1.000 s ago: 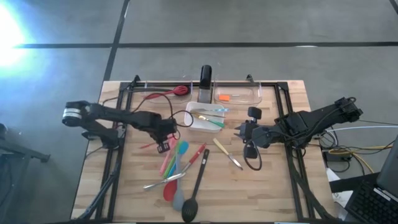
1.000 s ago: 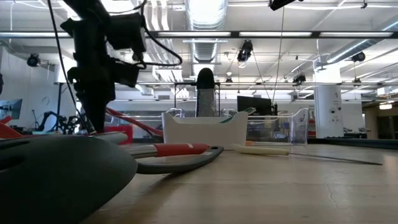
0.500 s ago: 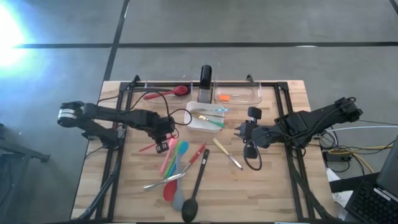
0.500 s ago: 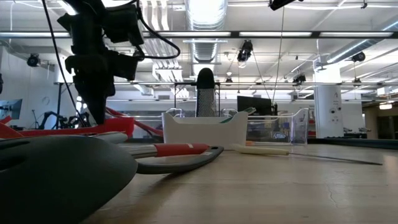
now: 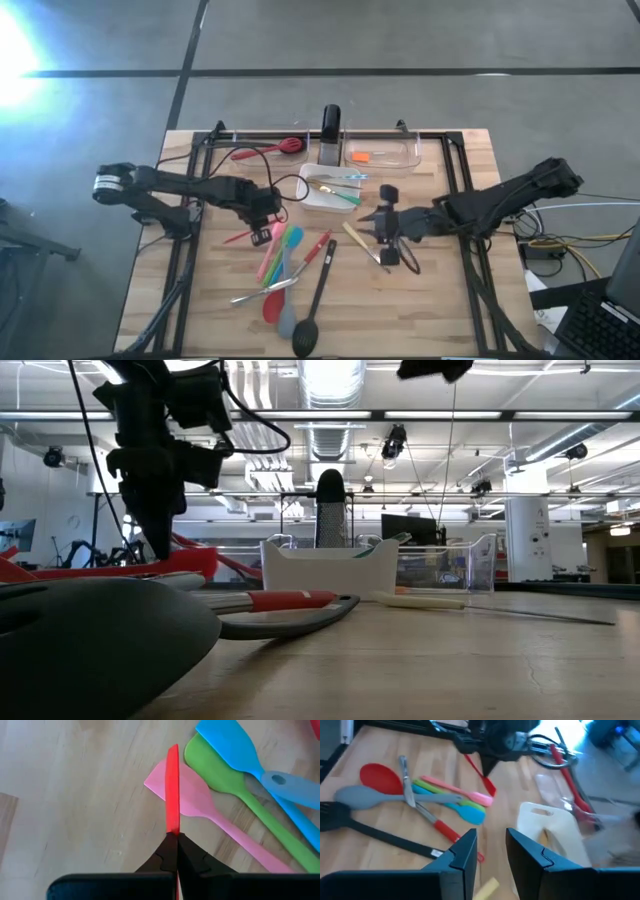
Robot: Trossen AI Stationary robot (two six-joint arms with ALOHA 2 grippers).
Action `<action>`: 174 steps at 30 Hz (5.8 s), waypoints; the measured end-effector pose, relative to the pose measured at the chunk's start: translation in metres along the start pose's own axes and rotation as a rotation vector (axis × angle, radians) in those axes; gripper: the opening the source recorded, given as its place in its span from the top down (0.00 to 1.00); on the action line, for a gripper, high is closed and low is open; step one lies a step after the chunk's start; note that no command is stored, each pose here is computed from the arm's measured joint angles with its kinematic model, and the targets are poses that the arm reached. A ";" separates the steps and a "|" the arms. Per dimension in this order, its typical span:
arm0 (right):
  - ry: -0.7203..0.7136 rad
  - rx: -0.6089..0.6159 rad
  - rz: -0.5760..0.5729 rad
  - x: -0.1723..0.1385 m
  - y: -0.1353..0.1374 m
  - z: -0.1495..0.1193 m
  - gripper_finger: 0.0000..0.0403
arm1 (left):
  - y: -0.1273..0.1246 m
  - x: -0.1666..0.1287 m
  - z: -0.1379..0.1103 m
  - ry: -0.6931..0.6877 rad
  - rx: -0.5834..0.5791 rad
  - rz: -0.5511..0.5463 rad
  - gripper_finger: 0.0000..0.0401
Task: Pick & Place Kitchen Items
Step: Put the red spatula into the right transparent bin
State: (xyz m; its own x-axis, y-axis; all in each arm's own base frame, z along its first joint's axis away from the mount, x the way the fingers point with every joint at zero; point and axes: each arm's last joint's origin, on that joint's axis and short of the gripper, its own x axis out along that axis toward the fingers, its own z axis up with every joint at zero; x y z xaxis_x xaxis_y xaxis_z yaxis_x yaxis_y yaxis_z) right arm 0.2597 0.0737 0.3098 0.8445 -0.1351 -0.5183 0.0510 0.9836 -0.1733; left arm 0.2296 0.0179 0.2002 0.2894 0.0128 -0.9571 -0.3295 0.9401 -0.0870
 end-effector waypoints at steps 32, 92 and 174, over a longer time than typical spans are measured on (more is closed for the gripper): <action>-0.051 0.013 0.162 0.213 -0.041 -0.035 0.48 | -0.004 -0.009 0.011 -0.067 0.075 -0.029 1.00; 0.112 0.075 -0.106 0.083 -0.078 -0.026 0.98 | -0.007 -0.035 0.026 -0.117 0.147 0.071 0.45; 0.488 0.176 0.011 -0.062 -0.033 0.006 0.97 | -0.096 -0.028 0.191 -0.597 0.512 -0.049 0.46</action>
State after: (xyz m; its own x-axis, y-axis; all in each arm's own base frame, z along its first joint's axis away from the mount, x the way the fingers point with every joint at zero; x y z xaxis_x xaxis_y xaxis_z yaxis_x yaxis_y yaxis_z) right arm 0.2085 0.0498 0.3526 0.5009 -0.1237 -0.8566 0.1681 0.9848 -0.0439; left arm 0.4242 -0.0074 0.2879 0.7744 0.0120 -0.6326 0.1088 0.9824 0.1518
